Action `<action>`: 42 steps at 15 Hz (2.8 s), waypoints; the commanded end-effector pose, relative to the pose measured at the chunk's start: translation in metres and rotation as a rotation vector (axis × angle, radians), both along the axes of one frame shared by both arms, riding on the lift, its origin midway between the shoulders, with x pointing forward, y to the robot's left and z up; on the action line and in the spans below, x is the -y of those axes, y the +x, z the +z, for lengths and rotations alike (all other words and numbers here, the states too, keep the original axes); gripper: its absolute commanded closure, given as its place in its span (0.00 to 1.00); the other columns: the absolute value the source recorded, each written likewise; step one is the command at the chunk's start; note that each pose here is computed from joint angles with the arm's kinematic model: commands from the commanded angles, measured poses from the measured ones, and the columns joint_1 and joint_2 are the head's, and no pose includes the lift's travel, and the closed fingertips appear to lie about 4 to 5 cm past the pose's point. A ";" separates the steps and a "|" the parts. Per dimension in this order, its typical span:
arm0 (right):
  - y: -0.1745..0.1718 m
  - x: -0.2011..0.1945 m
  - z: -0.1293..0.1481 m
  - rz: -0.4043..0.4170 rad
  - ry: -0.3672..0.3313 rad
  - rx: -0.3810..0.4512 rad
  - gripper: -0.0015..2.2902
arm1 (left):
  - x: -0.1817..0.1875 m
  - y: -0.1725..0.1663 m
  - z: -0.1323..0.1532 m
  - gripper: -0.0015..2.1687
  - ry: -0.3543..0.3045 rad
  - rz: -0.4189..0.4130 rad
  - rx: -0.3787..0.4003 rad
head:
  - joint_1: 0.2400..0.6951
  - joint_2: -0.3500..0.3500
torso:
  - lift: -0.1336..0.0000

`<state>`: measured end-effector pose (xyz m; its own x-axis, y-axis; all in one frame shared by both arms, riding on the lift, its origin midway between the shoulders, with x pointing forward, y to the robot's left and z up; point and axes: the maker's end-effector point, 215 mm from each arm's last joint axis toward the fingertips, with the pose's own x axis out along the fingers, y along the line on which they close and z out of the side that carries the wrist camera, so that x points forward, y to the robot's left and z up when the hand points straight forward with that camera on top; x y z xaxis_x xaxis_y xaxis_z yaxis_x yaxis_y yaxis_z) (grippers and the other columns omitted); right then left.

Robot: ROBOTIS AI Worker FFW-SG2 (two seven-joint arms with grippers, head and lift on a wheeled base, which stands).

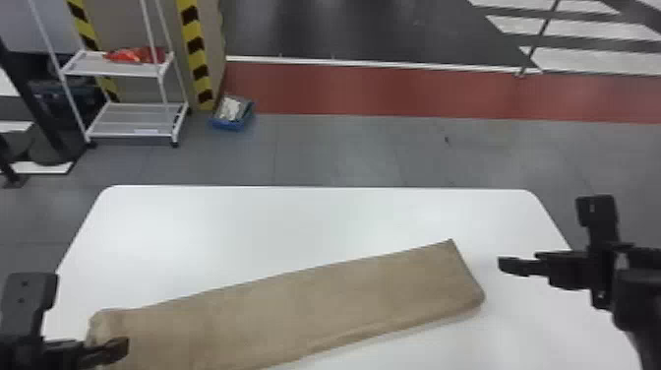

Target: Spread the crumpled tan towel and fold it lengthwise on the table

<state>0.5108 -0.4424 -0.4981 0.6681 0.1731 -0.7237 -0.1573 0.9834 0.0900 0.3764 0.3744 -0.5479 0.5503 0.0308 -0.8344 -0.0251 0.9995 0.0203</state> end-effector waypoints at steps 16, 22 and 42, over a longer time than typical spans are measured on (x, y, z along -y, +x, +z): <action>-0.004 0.005 -0.001 -0.019 0.006 -0.011 0.04 | 0.001 -0.002 0.000 0.12 -0.001 -0.002 -0.001 | 1.00 0.37 | 1.00; -0.004 0.005 0.000 -0.019 0.006 -0.009 0.04 | 0.000 -0.001 0.000 0.12 0.000 -0.005 0.002 | 1.00 0.37 | 1.00; -0.004 0.005 0.003 -0.023 0.019 -0.007 0.04 | 0.000 -0.001 0.000 0.12 0.003 -0.003 0.001 | 1.00 0.37 | 1.00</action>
<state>0.5062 -0.4473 -0.4952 0.6659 0.1717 -0.7260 -0.1336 0.9849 0.1104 0.3751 0.3743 -0.5477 0.5521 0.0319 -0.8332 -0.0221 0.9995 0.0236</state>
